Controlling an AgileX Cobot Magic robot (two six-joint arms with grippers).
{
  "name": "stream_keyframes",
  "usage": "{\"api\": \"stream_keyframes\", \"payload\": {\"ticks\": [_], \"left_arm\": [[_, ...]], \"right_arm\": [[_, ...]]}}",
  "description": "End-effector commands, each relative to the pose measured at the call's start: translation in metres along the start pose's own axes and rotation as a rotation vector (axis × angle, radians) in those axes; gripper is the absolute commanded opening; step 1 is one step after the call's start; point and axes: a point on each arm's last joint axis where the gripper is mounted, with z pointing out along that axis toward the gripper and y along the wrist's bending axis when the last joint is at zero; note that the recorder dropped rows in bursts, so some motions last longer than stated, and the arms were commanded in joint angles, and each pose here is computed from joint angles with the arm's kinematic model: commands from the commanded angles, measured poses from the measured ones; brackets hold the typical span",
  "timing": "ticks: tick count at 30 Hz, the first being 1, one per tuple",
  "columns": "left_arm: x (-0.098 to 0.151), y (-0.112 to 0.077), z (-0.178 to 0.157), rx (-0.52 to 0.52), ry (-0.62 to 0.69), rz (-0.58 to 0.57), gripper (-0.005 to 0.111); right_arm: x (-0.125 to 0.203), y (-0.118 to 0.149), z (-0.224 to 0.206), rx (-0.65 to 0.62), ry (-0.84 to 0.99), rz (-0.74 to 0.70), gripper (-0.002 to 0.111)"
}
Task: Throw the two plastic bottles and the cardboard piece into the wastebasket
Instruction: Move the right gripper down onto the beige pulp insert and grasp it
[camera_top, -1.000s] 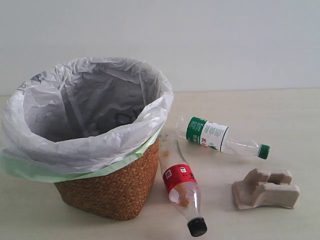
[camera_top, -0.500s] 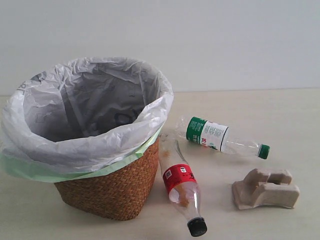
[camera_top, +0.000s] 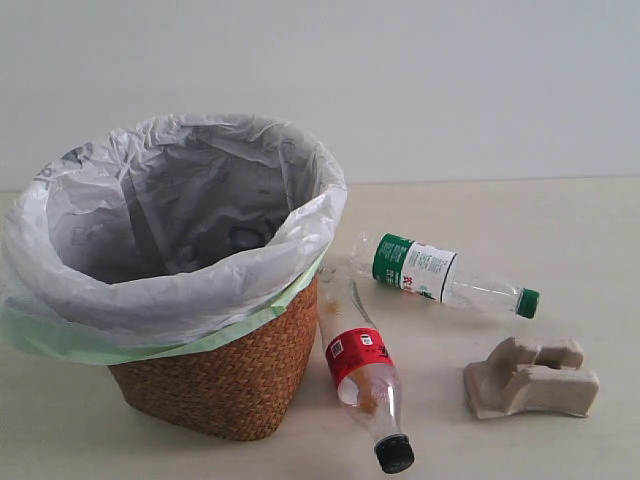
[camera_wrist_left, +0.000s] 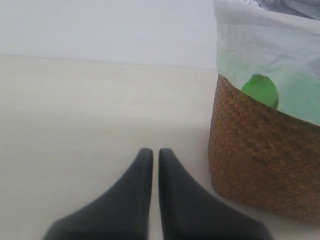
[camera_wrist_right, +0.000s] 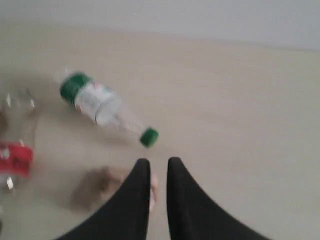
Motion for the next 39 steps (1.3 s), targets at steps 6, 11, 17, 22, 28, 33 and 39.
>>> {"api": "stream_keyframes", "payload": {"ticks": [6,11,17,22,28,33,39], "left_arm": [[0.001,0.0,0.0,-0.002,-0.002,-0.002,0.004],[0.001,0.0,0.0,-0.002,-0.002,-0.002,0.004],[0.001,0.0,0.0,-0.002,-0.002,-0.002,0.004],[0.001,0.0,0.0,-0.002,-0.002,-0.002,0.004],[0.001,0.0,0.0,-0.002,-0.002,-0.002,0.004],[0.001,0.0,0.0,-0.002,-0.002,-0.002,0.004],[0.001,0.0,0.0,-0.002,-0.002,-0.002,0.004]], "right_arm": [[-0.018,-0.001,0.074,-0.17,0.552,-0.551,0.008],[-0.008,0.003,0.114,-0.251,0.611,-0.617,0.017],[0.007,0.014,0.156,-0.297,0.657,-0.632,0.057],[0.018,0.031,0.179,-0.343,0.674,-0.828,0.057],[0.025,0.038,0.191,-0.317,0.707,-1.023,0.059],[0.028,0.04,0.193,-0.344,0.726,-1.063,0.062],[0.029,0.043,0.192,-0.38,0.725,-1.039,0.062]]}}
